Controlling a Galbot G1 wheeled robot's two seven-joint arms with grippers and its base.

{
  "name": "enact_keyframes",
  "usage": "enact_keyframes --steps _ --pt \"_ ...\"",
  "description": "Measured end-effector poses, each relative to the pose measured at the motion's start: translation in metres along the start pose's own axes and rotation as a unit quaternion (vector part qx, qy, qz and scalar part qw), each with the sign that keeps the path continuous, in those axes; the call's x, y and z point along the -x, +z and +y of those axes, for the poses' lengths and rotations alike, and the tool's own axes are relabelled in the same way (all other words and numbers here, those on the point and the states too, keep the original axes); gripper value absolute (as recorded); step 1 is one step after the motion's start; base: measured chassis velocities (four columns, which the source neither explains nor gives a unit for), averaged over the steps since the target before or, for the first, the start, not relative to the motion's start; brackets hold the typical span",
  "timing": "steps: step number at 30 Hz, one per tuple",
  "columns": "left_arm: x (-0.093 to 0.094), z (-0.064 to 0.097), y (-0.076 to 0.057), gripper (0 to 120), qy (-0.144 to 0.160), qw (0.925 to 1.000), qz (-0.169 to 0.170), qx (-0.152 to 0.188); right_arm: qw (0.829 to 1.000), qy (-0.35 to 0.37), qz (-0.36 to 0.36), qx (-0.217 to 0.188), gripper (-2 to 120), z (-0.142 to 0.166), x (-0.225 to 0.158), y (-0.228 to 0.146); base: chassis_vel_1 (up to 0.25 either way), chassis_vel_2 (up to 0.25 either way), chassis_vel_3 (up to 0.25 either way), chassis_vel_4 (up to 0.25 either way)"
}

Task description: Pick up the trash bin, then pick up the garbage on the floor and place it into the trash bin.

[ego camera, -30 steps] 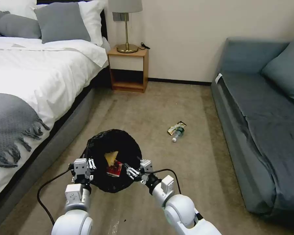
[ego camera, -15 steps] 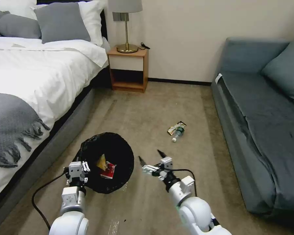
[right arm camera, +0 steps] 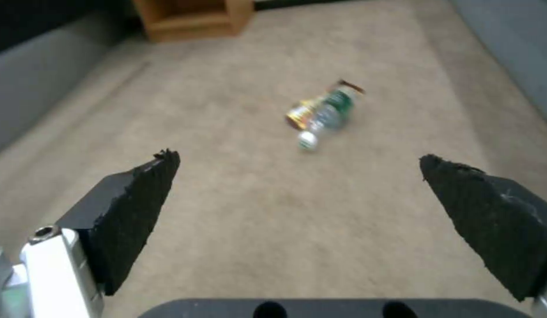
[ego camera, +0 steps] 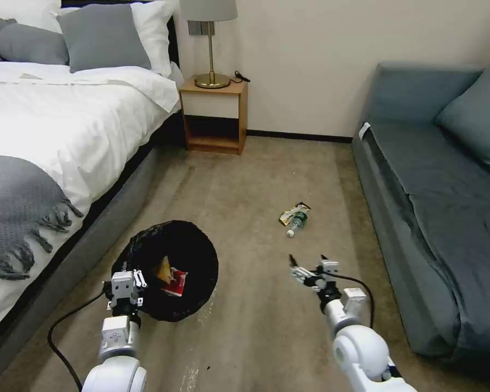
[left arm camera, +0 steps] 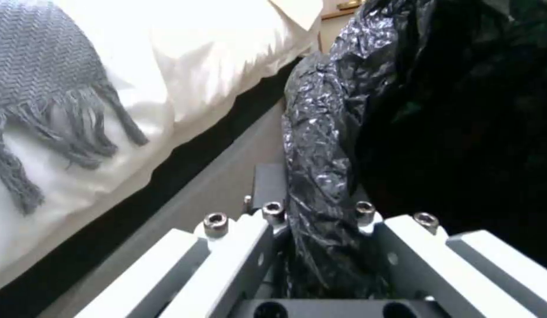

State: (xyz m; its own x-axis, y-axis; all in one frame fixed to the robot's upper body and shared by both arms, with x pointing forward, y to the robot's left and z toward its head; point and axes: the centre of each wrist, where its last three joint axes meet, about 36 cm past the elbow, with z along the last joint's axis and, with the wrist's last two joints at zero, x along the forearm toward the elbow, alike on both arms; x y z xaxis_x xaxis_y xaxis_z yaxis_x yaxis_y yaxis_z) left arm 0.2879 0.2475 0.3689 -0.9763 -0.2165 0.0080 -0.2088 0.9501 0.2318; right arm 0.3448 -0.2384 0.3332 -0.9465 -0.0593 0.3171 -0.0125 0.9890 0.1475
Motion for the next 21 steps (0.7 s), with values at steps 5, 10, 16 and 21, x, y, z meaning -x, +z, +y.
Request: enact_keyframes --steps 5,10,16,21 --pt "0.002 0.002 0.001 4 -0.002 1.0 -0.002 0.002 1.0 0.02 0.015 0.015 100 -0.011 0.001 0.01 0.0 0.0 0.0 0.0" --pt "0.002 0.006 0.003 4 -0.004 1.0 -0.004 0.003 0.999 0.022 0.018 0.019 100 -0.012 0.002 0.013 0.0 0.0 0.0 0.0" --pt "-0.003 0.012 0.013 4 -0.009 0.9999 -0.003 0.005 0.999 0.021 0.016 0.025 100 -0.009 0.003 0.016 0.0 0.0 0.0 0.0" --pt "-0.005 0.015 0.015 4 -0.01 0.9999 0.003 -0.004 0.999 0.022 0.017 0.026 100 -0.011 0.004 0.021 0.0 0.0 0.0 0.0"
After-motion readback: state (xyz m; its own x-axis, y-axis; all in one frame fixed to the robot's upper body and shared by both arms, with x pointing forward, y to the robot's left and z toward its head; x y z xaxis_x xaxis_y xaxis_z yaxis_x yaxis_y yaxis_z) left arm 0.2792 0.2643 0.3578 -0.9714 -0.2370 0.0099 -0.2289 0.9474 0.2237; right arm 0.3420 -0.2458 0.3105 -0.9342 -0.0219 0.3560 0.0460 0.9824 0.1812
